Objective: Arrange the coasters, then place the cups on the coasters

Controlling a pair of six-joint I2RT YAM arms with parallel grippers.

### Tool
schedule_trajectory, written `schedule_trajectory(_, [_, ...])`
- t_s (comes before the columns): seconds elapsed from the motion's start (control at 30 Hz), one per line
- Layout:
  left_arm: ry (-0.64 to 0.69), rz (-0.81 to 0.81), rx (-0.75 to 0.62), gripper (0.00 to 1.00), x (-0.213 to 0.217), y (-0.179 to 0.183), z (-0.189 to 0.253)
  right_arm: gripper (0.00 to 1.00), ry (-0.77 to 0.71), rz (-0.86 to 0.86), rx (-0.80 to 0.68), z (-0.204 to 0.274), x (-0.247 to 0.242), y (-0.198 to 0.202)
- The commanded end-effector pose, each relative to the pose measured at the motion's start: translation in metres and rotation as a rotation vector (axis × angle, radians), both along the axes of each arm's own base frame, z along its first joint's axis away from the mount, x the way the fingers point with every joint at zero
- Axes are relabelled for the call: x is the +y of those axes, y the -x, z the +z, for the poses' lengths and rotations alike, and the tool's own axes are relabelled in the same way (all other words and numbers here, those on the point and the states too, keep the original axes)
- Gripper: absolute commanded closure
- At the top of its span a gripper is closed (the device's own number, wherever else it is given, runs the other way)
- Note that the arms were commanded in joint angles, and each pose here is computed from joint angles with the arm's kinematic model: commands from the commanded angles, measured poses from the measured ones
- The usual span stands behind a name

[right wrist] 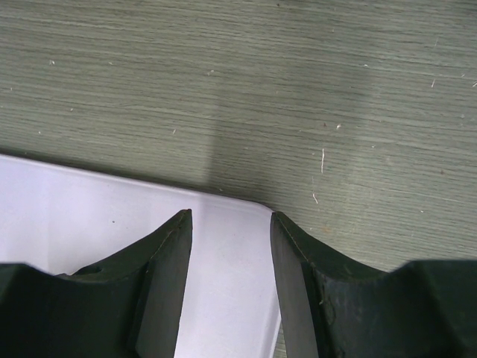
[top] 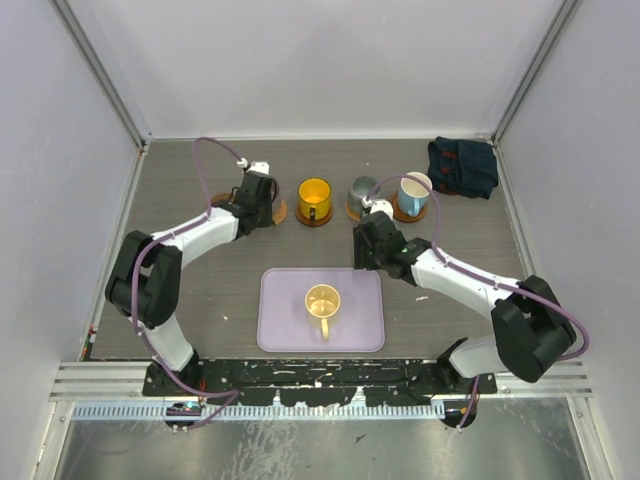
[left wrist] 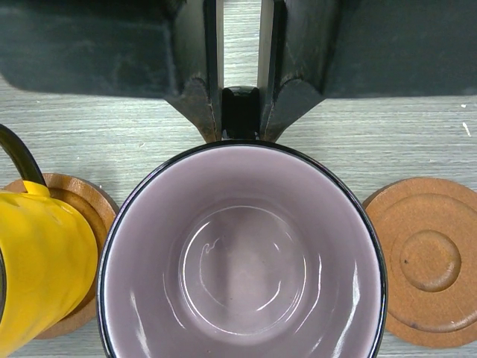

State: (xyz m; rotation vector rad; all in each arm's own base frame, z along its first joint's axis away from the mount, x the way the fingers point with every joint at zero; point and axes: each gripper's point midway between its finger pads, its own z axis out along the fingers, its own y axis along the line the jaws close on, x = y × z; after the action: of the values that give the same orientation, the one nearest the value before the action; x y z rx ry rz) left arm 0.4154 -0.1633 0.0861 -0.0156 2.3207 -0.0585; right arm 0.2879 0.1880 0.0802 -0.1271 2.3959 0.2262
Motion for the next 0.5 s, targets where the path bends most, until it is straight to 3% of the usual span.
schedule_trajectory(0.0, [0.067,0.020,-0.198,1.00,-0.007,-0.026,0.060,0.49,-0.039,0.004,-0.044,0.012,0.011,-0.010])
schedule_trajectory(0.47, [0.075,0.015,-0.121,1.00,-0.009,-0.016,0.036,0.49,-0.046,0.003,-0.044,0.013,0.011,-0.010])
